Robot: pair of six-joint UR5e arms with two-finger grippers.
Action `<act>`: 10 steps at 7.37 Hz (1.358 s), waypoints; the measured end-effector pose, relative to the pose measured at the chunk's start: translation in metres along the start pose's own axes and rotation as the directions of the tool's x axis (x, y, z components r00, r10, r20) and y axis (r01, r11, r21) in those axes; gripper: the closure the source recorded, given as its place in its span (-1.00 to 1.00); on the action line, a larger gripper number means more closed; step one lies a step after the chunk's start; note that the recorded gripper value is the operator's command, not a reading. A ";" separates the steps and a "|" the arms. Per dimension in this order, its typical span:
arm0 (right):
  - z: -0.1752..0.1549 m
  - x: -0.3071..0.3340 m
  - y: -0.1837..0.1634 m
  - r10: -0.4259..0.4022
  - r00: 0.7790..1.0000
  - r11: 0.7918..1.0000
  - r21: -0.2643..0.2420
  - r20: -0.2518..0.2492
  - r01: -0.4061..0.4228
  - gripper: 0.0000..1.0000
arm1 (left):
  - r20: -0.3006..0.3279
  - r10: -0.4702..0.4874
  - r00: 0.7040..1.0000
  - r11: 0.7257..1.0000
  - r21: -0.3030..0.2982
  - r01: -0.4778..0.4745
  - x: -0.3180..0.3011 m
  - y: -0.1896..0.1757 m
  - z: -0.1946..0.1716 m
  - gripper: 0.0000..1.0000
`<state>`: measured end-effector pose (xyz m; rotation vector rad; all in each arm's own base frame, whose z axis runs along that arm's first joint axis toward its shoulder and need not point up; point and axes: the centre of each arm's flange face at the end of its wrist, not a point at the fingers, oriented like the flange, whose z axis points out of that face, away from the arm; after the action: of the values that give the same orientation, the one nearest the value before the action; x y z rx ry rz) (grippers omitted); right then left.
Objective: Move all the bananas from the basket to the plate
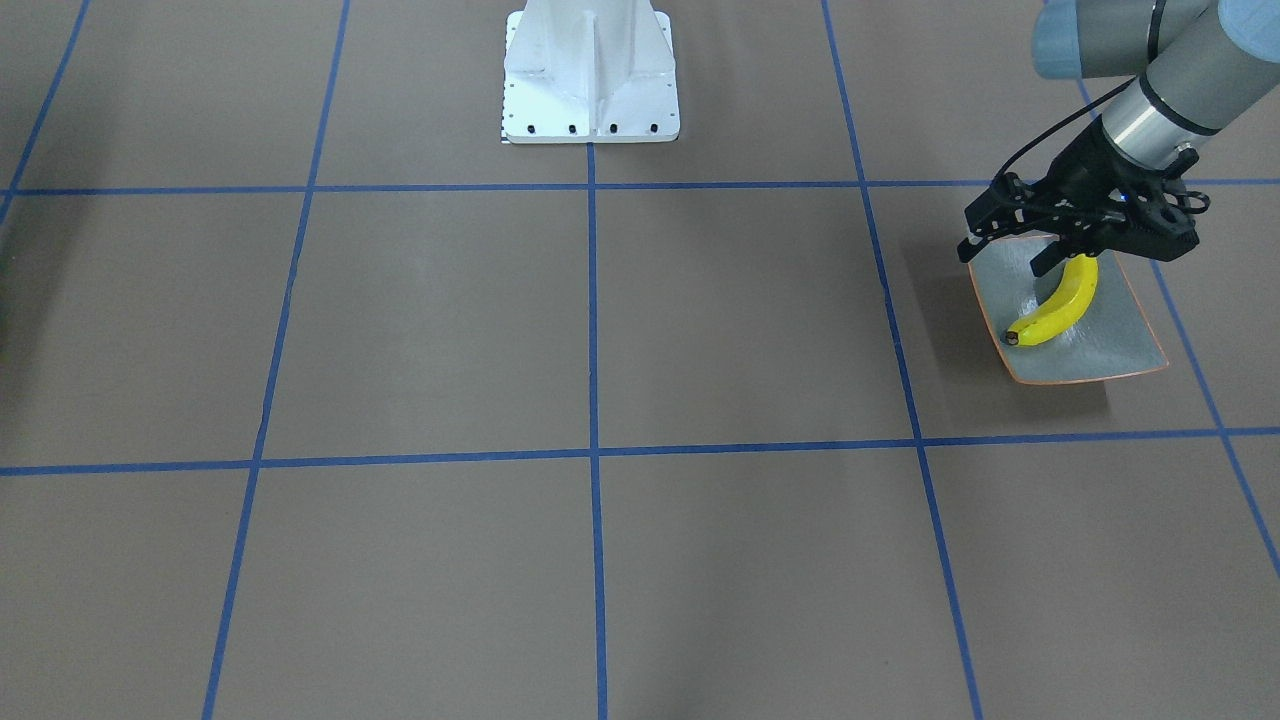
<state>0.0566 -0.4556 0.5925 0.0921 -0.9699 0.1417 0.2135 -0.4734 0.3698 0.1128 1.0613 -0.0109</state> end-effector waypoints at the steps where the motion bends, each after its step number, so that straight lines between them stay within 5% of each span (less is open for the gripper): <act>1: 0.006 -0.059 -0.016 0.009 0.999 1.000 -0.020 0.044 -0.008 1.00 | -0.037 -0.054 0.998 0.999 0.000 0.054 0.024 -0.010 -0.004 -0.99; 4: 0.034 -0.250 -0.050 0.035 0.984 0.991 -0.133 0.176 -0.011 1.00 | -0.122 -0.187 0.975 0.982 0.008 0.189 0.097 -0.046 -0.016 -0.99; 7: 0.085 -0.459 -0.022 0.023 0.978 0.975 -0.219 0.206 0.023 1.00 | -0.197 -0.290 0.937 0.957 -0.037 0.289 0.185 -0.060 -0.018 -0.99; 10: 0.102 -0.548 0.017 0.062 0.975 0.972 -0.236 0.214 -0.010 1.00 | -0.241 -0.361 0.901 0.932 -0.114 0.343 0.299 -0.074 0.003 -0.99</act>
<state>-0.3350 -0.4969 0.1971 -0.1299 -1.2032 0.0497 0.3576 -0.5341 0.1040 -0.1468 1.3309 -0.2951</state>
